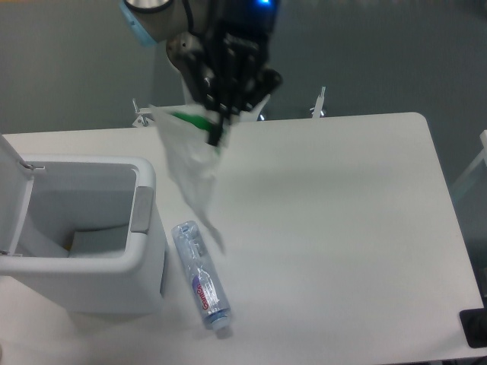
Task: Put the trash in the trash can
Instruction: 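Lift the bag and carry it over the white trash bin, then lower the bag into the bin and open the gripper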
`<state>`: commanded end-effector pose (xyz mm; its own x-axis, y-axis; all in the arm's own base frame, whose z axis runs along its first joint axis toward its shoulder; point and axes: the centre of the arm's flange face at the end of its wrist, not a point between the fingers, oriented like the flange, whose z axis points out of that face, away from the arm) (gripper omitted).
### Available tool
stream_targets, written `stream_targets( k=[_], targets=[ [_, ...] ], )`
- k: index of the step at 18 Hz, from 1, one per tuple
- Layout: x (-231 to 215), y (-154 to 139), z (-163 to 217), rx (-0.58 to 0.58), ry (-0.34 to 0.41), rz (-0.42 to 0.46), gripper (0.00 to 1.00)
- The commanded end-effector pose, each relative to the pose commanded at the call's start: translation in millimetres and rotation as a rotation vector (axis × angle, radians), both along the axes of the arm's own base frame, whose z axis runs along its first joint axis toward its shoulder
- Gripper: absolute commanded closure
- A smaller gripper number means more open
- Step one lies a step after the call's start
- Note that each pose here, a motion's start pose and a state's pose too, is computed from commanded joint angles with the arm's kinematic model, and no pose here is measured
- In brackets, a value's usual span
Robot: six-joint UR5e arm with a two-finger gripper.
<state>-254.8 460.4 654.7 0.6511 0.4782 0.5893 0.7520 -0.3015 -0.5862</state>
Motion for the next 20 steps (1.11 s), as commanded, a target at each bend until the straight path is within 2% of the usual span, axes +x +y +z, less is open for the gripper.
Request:
stream_targets(
  k=[4, 11, 15, 20],
  targets=[
    [39.0, 21.0, -18.6, -0.024, -0.062, -0.057, 1.0],
    [78.7, 40.4, -56.0, -0.078, -0.108, -0.142, 1.0],
    [79.1, 46.4, -77.5, -0.108, -0.126, -0.149, 1.0],
    [57.7, 70.4, -97.5, -0.121, -0.125, -0.139, 1.0]
  ],
)
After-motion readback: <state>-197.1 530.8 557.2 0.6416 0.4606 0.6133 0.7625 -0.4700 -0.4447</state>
